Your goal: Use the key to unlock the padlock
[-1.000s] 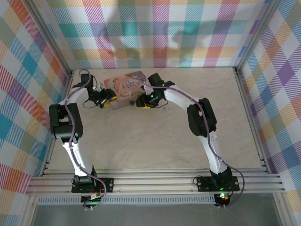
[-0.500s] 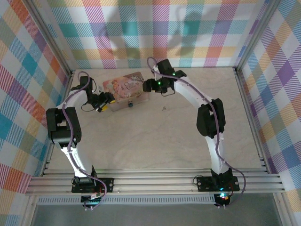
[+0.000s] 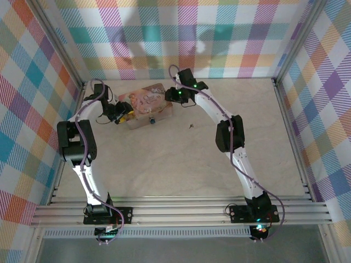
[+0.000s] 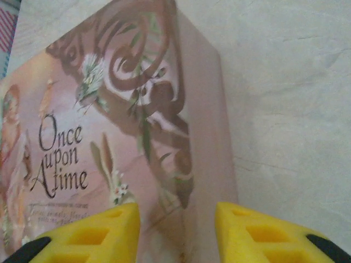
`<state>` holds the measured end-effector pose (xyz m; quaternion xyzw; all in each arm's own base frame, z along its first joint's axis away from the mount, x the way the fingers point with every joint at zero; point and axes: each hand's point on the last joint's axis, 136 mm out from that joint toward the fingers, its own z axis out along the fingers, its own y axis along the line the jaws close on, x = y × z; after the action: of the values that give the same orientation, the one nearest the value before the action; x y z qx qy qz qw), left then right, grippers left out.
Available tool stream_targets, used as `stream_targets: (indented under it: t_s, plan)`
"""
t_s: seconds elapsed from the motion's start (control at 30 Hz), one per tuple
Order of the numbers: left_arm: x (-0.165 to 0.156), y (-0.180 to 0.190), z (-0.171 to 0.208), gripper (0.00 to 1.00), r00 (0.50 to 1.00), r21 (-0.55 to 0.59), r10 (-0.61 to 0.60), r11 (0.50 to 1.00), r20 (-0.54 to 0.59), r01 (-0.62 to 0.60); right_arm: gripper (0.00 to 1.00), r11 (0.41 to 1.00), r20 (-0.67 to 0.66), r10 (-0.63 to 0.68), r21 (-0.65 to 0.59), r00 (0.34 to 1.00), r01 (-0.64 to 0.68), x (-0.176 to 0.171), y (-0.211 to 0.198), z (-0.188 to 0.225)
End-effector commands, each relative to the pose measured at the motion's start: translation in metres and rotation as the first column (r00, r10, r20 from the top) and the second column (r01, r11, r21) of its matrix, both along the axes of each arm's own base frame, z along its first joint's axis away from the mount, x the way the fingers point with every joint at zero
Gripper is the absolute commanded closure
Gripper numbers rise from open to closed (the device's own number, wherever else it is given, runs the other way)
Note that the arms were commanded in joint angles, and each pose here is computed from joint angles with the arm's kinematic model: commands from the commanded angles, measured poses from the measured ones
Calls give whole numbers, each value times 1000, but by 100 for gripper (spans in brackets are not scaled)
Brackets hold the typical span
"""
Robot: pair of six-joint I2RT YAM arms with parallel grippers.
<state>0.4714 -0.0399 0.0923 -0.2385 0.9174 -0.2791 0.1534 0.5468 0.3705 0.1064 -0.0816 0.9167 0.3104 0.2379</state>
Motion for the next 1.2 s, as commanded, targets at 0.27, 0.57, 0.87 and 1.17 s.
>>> stream_targets:
  t_s: [0.27, 0.57, 0.87, 1.17]
  plan:
    - [-28, -28, -14, 47, 995, -47, -68, 997, -68, 64, 63, 995, -146, 77, -50, 986, -85, -95, -5, -7]
    - [-104, -47, -18, 48, 989, -25, -66, 998, -131, 64, 67, 994, -212, 66, -73, 975, -83, -143, -27, 1]
    - [-127, -43, -8, 44, 992, 60, -60, 996, -109, 67, 46, 991, -208, 16, -127, 978, -43, -162, -53, 24]
    - [-116, -25, 27, 41, 999, 172, -39, 984, -25, 43, 48, 982, -164, -64, -189, 984, 32, -135, -111, 32]
